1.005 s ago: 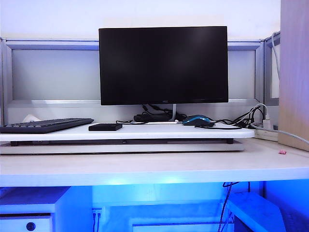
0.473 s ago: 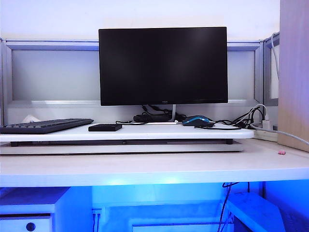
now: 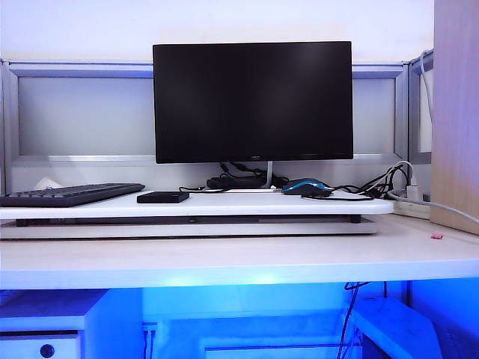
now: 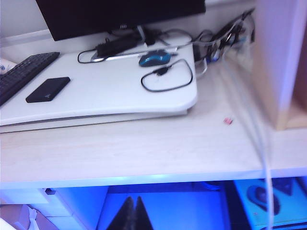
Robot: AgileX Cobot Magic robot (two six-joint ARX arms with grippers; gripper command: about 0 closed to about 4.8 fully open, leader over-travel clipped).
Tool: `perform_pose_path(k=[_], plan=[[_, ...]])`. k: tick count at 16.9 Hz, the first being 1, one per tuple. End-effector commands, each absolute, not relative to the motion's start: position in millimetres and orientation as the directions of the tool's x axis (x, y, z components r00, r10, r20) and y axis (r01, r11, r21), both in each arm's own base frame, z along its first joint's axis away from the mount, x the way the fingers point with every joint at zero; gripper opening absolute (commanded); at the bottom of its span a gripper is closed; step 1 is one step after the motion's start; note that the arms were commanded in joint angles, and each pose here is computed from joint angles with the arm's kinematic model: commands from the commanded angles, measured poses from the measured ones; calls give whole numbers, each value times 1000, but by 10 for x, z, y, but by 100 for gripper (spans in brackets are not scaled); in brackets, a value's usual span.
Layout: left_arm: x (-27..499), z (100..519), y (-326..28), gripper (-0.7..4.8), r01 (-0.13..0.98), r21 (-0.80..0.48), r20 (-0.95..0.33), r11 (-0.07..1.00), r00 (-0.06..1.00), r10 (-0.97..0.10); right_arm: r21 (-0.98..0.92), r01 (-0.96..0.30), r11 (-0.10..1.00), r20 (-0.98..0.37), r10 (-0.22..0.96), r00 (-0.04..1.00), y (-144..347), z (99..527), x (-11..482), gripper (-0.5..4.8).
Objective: Unplug the data cable of the portable hard drive.
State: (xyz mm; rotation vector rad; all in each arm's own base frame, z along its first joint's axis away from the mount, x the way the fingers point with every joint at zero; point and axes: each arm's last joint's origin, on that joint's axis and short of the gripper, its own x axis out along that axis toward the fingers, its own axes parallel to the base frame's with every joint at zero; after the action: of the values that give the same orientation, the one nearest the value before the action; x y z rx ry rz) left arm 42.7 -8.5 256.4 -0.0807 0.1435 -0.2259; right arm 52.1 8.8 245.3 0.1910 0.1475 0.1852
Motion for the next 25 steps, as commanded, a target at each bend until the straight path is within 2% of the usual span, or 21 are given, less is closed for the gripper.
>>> perform_pose_path(k=[1, 5, 9, 16, 18, 19, 20, 21, 22, 25], plan=[[557, 2504, -93, -6, 193, -130, -31, 973, 980, -198, 212, -175, 961, -32, 186, 982, 102, 2361, 649, -1], [773, 2073, -121, -6, 178, -181, -97, 967, 975, -198, 212, -164, 963, -79, 184, 980, 117, 2101, 766, -1], [897, 1863, -134, -6, 185, -165, -19, 969, 981, -191, 211, -165, 964, -79, 185, 980, 129, 1901, 856, -1], [953, 1503, -141, -6, 162, -163, -154, 973, 970, -187, 214, -147, 966, -161, 183, 970, 139, 1568, 931, -1], [950, 1476, -134, -6, 139, -137, -182, 981, 970, -163, 213, -140, 967, -172, 178, 969, 138, 1531, 937, -1], [951, 1471, -116, -6, 91, -70, -187, 993, 977, -103, 197, -59, 979, -190, 97, 977, 114, 1485, 949, -1], [952, 1472, -115, -6, 90, -56, -187, 994, 977, -99, 191, -61, 980, -190, 97, 977, 114, 1484, 949, -1], [957, 1476, -66, -6, 32, 21, -182, 999, 983, -28, 161, 17, 987, -191, 14, 982, 37, 1483, 955, -1], [959, 1476, -30, -6, -6, 12, -182, 1000, 983, 8, 165, 33, 986, -191, -1, 982, 9, 1483, 956, -1], [959, 1477, 16, -6, 13, -23, -181, 1000, 983, -17, 184, 4, 983, -183, 30, 983, -32, 1491, 956, -1]])
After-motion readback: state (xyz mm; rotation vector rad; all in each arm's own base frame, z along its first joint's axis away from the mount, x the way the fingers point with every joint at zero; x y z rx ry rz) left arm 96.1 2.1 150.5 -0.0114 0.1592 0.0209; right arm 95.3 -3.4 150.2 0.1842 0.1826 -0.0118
